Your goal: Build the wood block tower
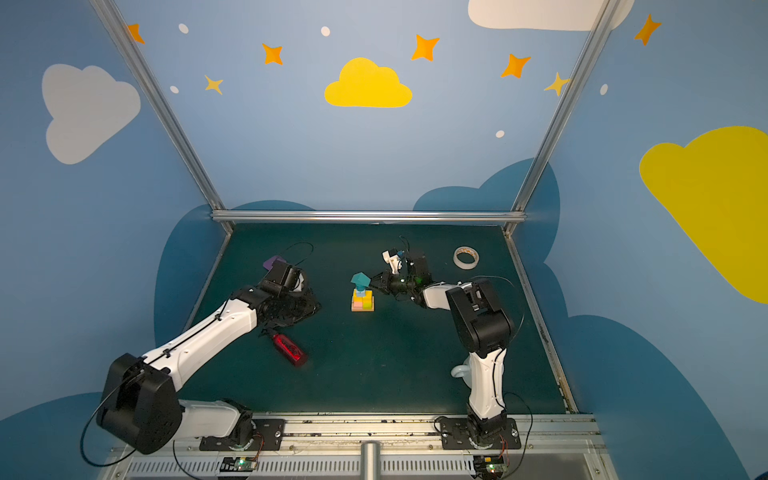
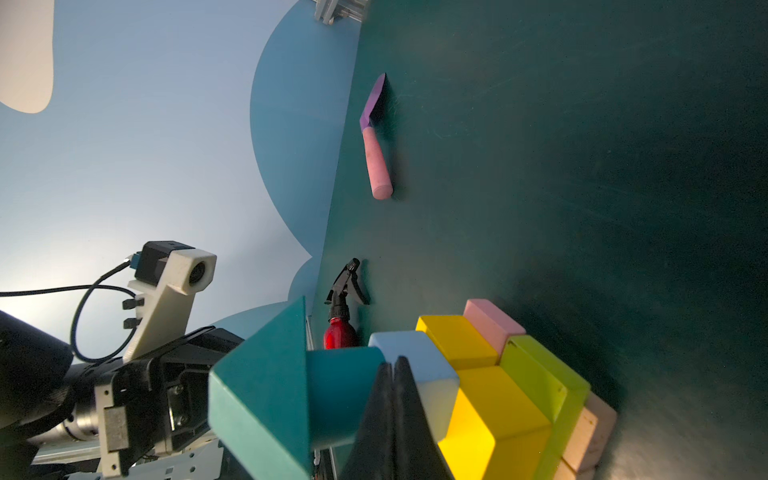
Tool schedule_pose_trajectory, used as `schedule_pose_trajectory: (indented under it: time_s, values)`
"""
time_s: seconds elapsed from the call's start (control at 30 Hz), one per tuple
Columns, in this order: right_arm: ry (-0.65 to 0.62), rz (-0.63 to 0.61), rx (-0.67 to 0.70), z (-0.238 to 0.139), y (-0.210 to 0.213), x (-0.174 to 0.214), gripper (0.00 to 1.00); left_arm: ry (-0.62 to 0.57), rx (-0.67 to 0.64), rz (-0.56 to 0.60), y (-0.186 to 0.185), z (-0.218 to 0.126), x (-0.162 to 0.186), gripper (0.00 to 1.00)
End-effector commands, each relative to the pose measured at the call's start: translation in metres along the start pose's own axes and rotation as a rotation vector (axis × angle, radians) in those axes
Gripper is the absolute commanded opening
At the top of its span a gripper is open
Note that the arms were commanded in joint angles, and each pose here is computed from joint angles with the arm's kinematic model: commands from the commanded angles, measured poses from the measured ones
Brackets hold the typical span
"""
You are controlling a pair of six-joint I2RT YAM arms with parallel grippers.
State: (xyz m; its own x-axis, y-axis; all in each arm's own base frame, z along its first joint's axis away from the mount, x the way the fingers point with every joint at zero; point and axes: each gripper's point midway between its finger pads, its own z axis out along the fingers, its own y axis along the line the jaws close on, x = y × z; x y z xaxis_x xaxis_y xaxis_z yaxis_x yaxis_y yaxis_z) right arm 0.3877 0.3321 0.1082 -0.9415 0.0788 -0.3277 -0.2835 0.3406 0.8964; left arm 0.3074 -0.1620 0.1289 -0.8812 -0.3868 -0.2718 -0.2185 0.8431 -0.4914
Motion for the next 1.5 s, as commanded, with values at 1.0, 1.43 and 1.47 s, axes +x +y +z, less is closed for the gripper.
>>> schedule_pose_trajectory:
  time_s: [1.0,1.43,1.47]
  values:
    - [-0.107,-0.046,0.097,-0.056,0.006,-0.017,0.0,-0.005,0.0,0.015,-0.004,0.002,-0.005,0.14]
    - [-0.151,-0.094,0.188,-0.088,0.016,-0.001,0.0,0.03,0.017,0.002,-0.006,0.023,-0.004,0.05]
    - [-0.157,-0.1,0.196,-0.091,0.017,0.001,0.0,0.032,0.016,0.0,-0.006,0.026,-0.004,0.04]
